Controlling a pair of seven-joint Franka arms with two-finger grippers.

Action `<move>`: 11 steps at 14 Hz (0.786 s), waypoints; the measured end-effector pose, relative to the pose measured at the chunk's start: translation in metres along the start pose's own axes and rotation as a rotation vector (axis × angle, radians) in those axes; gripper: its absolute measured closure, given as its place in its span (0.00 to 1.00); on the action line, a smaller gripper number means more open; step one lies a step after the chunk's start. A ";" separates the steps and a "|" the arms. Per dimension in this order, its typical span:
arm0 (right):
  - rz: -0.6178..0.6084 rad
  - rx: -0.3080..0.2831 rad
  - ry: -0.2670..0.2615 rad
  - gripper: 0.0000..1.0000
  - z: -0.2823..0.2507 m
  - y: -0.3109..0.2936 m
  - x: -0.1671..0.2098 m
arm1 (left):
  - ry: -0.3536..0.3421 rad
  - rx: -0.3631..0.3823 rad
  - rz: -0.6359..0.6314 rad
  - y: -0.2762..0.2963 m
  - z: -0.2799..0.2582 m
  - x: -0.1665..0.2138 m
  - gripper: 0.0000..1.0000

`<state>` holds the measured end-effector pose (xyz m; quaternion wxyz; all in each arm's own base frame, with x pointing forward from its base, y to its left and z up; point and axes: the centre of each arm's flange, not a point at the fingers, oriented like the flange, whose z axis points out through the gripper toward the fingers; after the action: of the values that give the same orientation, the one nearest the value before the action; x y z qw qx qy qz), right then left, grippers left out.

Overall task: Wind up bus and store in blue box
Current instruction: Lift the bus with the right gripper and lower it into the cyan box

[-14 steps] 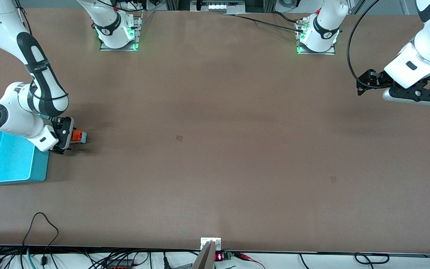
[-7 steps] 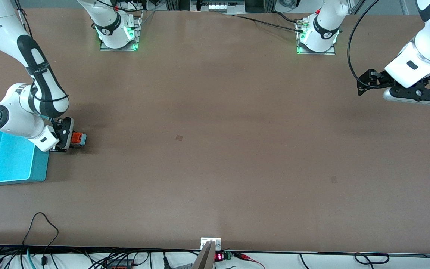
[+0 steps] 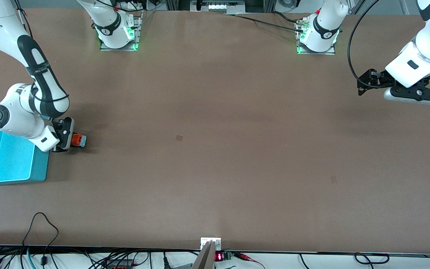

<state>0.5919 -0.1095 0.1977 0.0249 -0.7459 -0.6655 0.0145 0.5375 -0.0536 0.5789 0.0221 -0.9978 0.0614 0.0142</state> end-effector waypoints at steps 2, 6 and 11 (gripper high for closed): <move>0.075 -0.055 0.006 0.46 -0.031 0.011 0.027 | 0.003 0.000 0.000 0.000 -0.001 0.000 0.00; 0.385 -0.109 0.009 0.46 -0.122 0.021 0.059 | 0.006 0.000 -0.005 -0.003 -0.002 0.003 0.00; 0.881 -0.166 0.012 0.46 -0.176 0.016 -0.081 | 0.005 -0.001 -0.006 -0.004 -0.001 0.005 0.00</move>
<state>0.6079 -0.1952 0.3714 -0.0400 -0.9576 -0.2831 -0.0340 0.5431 -0.0507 0.5802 0.0216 -0.9980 0.0583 0.0119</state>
